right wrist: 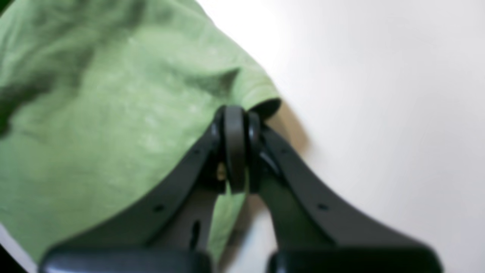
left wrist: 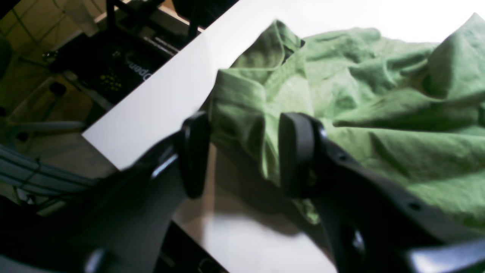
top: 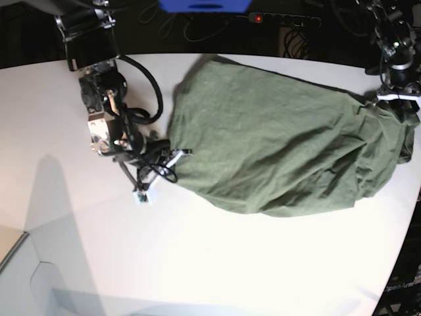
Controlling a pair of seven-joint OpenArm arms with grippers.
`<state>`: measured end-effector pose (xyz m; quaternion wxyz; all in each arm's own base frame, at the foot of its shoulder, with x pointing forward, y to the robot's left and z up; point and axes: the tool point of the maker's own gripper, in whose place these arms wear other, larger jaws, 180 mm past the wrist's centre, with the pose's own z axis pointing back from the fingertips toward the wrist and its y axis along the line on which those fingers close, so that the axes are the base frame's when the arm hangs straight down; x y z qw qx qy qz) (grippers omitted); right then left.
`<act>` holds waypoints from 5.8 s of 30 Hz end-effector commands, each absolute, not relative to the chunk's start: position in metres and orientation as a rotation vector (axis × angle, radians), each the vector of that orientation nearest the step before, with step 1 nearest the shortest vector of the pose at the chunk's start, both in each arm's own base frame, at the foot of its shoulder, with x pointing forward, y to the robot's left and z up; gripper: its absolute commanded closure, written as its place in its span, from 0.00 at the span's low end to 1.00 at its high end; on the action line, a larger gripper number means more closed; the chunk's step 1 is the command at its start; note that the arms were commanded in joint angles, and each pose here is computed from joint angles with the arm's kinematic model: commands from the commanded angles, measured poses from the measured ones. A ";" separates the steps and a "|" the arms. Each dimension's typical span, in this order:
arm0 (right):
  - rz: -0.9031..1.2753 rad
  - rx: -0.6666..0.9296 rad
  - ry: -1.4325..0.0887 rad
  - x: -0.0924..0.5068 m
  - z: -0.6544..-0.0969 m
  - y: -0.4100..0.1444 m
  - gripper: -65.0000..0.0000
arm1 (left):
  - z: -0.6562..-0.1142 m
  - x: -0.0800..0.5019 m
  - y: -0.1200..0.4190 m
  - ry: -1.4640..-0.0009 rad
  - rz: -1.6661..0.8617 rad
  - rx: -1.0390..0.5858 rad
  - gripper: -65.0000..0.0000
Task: Layout the t-shirt on the table in an organized manner, then fold the t-shirt properly
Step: 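Reach the right gripper to the shirt edge opposite the left gripper and grasp, then pull the grasped edge with the right gripper away from the left gripper, then drag the shirt edge with the right gripper to stretch the shirt out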
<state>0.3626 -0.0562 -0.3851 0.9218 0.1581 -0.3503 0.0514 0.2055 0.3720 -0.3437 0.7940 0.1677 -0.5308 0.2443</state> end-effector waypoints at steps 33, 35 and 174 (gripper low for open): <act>1.046 0.397 -0.615 0.146 -0.401 0.084 0.60 | -0.328 0.214 0.376 -1.196 0.518 0.382 0.56; 1.029 0.397 -0.678 0.157 -0.382 0.082 0.59 | -0.329 0.214 0.376 -1.196 0.520 0.380 0.56; 0.199 -0.086 -0.972 0.330 -0.309 -0.168 0.46 | -0.356 0.404 0.305 -1.096 0.595 -0.015 0.55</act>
